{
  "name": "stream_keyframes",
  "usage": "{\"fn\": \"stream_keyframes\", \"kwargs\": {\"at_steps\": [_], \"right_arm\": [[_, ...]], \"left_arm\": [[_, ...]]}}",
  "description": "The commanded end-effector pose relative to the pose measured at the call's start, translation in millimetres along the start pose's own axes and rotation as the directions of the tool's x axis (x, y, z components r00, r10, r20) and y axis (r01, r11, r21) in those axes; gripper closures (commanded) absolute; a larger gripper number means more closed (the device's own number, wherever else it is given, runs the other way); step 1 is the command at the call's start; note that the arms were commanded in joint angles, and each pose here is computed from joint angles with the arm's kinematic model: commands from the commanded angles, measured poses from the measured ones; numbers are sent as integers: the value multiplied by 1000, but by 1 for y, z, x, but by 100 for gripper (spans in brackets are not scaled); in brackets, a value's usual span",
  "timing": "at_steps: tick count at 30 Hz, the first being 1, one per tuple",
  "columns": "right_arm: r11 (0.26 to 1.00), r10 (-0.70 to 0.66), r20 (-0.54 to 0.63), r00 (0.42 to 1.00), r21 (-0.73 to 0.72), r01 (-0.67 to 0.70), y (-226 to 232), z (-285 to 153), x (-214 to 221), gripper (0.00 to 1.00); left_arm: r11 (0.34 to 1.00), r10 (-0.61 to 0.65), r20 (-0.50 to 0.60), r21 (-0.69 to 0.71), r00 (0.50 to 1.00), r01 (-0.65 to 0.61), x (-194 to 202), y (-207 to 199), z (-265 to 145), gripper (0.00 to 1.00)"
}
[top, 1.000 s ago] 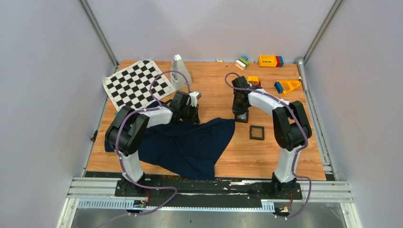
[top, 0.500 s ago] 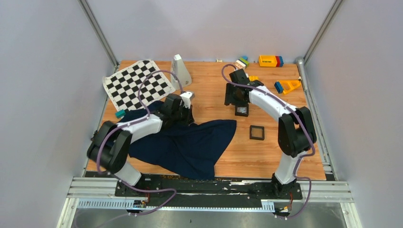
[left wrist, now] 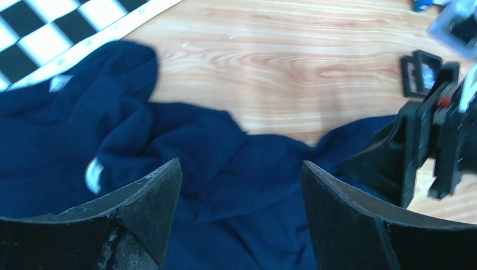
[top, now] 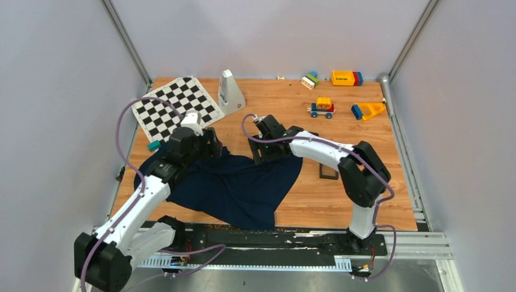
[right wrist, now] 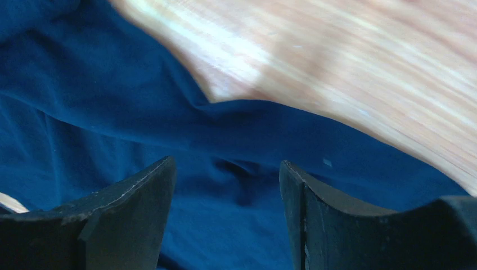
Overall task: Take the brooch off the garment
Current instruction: Adjust the clothes at the center of the board.
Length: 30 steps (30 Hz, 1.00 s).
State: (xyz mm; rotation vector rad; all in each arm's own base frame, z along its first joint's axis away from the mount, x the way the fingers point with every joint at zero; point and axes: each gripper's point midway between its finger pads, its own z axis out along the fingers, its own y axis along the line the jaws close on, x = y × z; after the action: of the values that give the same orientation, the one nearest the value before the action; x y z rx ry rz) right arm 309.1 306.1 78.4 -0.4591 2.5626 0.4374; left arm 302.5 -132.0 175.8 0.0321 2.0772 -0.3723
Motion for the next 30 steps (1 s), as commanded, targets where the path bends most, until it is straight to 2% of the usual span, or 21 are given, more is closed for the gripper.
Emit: {"fn": "stream_keyframes", "kwargs": {"at_steps": [1,3,7,8,9,10,13,14,15,17,19,20,21,23,24,27,30], "right_arm": [[985,-162,26,986,-52,164,38,28,-5,31],[980,-198,14,980,-5,198,35,39,0,31],[969,-245,-20,969,36,245,25,53,15,34],[966,-249,-25,968,57,250,20,54,18,40],[964,-247,-25,969,92,248,12,55,18,50],[962,-238,-20,971,131,238,4,55,16,64],[973,-137,7,991,191,133,-24,49,3,93],[977,-65,19,998,203,60,-35,46,-1,99],[979,-7,27,1000,204,1,-46,43,-3,100],[979,73,43,996,185,-79,-63,35,-5,100],[988,84,59,995,125,-91,-63,30,-4,99],[992,78,70,995,91,-84,-58,29,-5,94],[995,69,74,995,63,-74,-53,27,-5,82],[999,48,68,997,-11,-47,-41,24,-4,63],[999,44,73,996,-15,-43,-40,22,-6,57],[998,33,102,994,-57,-27,-31,10,-13,52],[993,14,160,987,-118,5,-12,-8,-25,45]], "left_arm": [[972,-205,-40,-130,978,198,25,41,-20,16],[945,-288,-14,-165,958,282,25,62,-26,18],[903,-364,30,-234,931,360,27,87,-34,19],[896,-376,31,-243,926,372,27,89,-34,19],[889,-388,31,-252,921,383,28,92,-32,19],[885,-397,34,-249,917,393,27,92,-31,20],[885,-417,9,-225,909,408,30,88,-22,21],[884,-419,4,-225,908,409,32,88,-20,21],[887,-416,-3,-220,909,405,33,88,-17,22],[890,-409,-15,-227,912,396,37,90,-14,23],[897,-395,-20,-224,918,381,39,91,-10,27],[902,-390,-31,-213,920,375,41,89,-9,31],[908,-380,-36,-205,924,366,41,89,-6,33],[919,-369,-55,-170,928,356,42,83,-2,43],[921,-368,-64,-159,928,355,42,81,0,45],[923,-365,-76,-157,928,350,44,81,2,51],[929,-358,-81,-128,930,346,46,78,8,52]]}}
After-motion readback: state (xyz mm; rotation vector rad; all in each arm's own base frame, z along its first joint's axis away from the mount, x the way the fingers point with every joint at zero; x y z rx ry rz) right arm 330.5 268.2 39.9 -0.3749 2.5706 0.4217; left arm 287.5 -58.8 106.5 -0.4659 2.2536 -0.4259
